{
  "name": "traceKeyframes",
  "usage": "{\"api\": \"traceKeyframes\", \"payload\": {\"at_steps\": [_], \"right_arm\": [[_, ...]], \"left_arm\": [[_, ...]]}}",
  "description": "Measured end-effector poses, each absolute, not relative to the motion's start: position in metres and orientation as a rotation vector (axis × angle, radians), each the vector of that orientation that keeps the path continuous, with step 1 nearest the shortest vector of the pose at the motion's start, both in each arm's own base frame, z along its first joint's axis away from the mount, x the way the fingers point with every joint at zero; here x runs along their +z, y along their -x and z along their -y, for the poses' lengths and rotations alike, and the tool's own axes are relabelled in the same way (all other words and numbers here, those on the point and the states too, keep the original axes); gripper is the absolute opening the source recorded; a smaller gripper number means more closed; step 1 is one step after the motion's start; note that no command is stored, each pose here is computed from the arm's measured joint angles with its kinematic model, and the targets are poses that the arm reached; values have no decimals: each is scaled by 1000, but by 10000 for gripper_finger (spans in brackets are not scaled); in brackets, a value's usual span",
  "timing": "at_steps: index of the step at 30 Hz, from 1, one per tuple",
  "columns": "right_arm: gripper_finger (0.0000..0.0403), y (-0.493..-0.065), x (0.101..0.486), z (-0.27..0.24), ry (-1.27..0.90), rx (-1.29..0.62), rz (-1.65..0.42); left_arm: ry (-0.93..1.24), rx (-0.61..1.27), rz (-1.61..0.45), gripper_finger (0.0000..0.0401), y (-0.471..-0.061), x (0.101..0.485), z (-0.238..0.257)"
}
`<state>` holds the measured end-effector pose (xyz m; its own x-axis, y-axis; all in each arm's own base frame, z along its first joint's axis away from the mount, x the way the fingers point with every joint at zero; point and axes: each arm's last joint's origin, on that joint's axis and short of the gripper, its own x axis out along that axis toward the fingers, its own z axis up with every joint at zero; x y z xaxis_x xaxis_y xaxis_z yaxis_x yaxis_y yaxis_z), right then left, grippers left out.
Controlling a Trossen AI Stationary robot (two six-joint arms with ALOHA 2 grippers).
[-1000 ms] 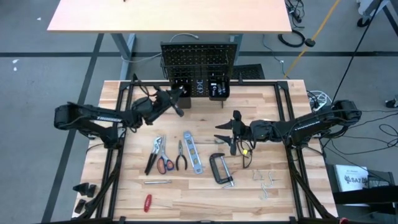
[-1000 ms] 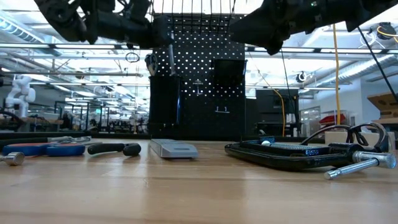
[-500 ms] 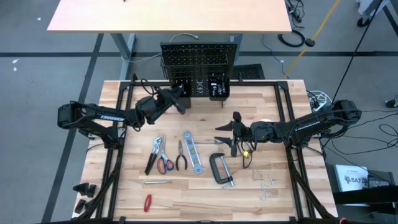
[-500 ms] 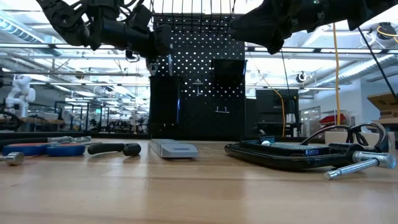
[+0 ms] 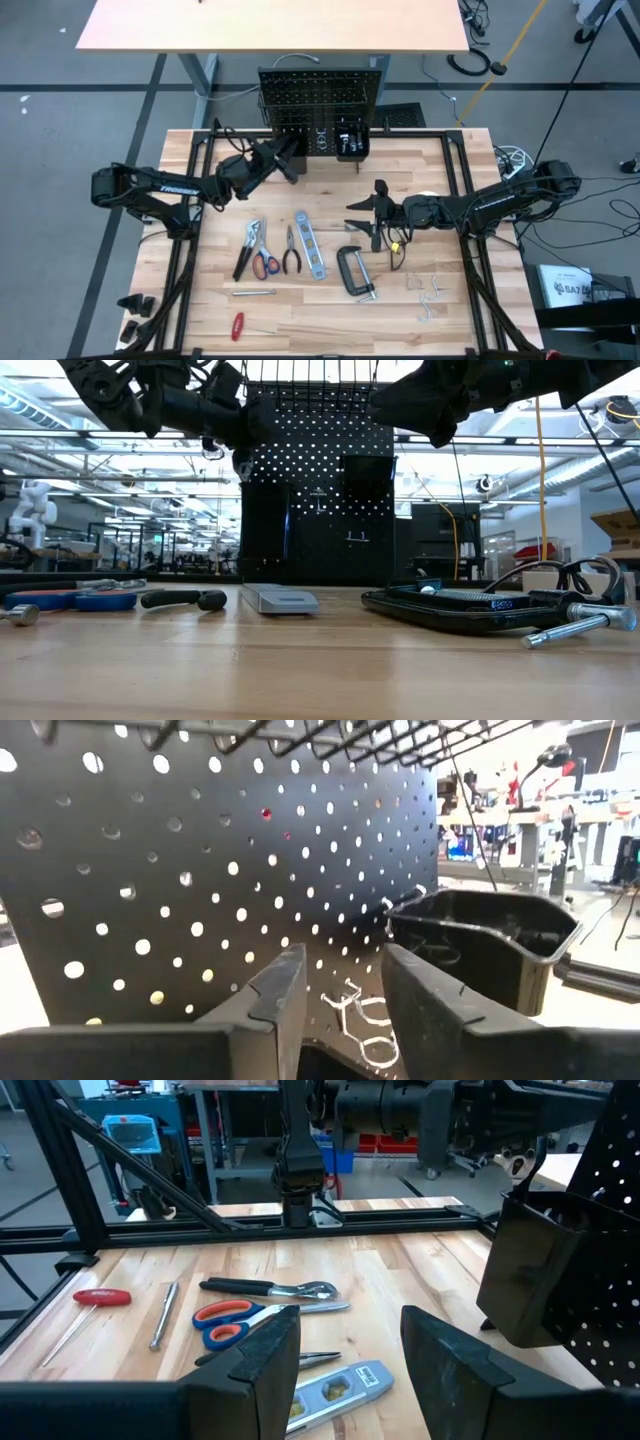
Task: Hang tools onto peg board
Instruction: Put the blue scissors into the left black bin on the peg board
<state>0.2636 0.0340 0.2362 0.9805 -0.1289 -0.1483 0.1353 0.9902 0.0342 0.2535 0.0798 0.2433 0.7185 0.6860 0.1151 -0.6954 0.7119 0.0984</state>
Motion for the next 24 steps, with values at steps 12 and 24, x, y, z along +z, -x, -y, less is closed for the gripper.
{"api": "traceKeyframes", "payload": {"at_steps": [12,24], "right_arm": [[166,-264,236,-34,-70,-135,-145],[166,-264,240,-40,-81,-104,-106]], "left_arm": [[-145,623,156,133,-231,280,-41],[-42,341,-104,132,-204,270,19]]}}
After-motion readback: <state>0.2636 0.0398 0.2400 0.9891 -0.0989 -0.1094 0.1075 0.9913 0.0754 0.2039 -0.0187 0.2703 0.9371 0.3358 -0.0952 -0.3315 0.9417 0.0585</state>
